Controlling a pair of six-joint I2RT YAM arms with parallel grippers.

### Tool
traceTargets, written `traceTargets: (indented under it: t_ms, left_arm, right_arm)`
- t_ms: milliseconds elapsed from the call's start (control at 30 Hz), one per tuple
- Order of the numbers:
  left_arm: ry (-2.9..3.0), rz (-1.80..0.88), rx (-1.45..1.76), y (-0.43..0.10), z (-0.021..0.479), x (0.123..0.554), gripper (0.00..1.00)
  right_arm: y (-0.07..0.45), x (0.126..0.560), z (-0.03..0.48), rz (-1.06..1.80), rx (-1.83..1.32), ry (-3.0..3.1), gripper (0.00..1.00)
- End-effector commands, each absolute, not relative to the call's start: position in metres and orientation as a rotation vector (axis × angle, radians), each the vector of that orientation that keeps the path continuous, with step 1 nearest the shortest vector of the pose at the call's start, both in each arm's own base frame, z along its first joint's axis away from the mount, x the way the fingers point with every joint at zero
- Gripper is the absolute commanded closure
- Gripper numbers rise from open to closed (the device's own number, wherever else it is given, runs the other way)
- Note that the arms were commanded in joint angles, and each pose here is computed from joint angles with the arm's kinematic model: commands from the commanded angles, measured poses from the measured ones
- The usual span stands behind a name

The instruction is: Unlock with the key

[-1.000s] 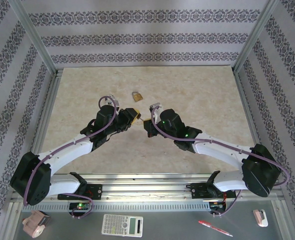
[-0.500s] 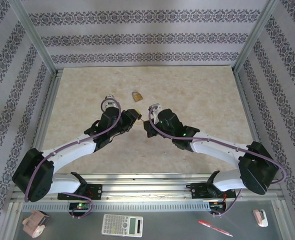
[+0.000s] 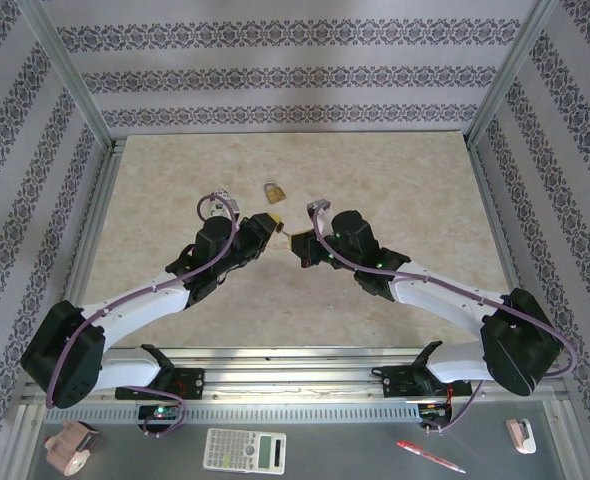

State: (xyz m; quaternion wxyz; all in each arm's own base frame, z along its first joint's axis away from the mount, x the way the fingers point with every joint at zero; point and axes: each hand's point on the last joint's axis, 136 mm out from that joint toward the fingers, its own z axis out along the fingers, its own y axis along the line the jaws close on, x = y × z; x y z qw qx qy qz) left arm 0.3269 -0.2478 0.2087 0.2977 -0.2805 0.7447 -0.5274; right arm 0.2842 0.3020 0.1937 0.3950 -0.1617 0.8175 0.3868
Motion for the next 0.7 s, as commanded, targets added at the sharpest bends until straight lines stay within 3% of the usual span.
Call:
traceTargets:
  t_ms: [0,667]
  left_arm:
    - [2.028,-1.56,-0.584,-0.278,0.222,0.297,1.0]
    - [2.147,-1.425,-0.557,-0.288,0.202,0.287,1.0]
  right_arm:
    - [0.31,0.29,0.248,1.084,-0.407,1.872,1.0]
    - [0.319,0.295,0.266,0.999,-0.389,1.85,1.0]
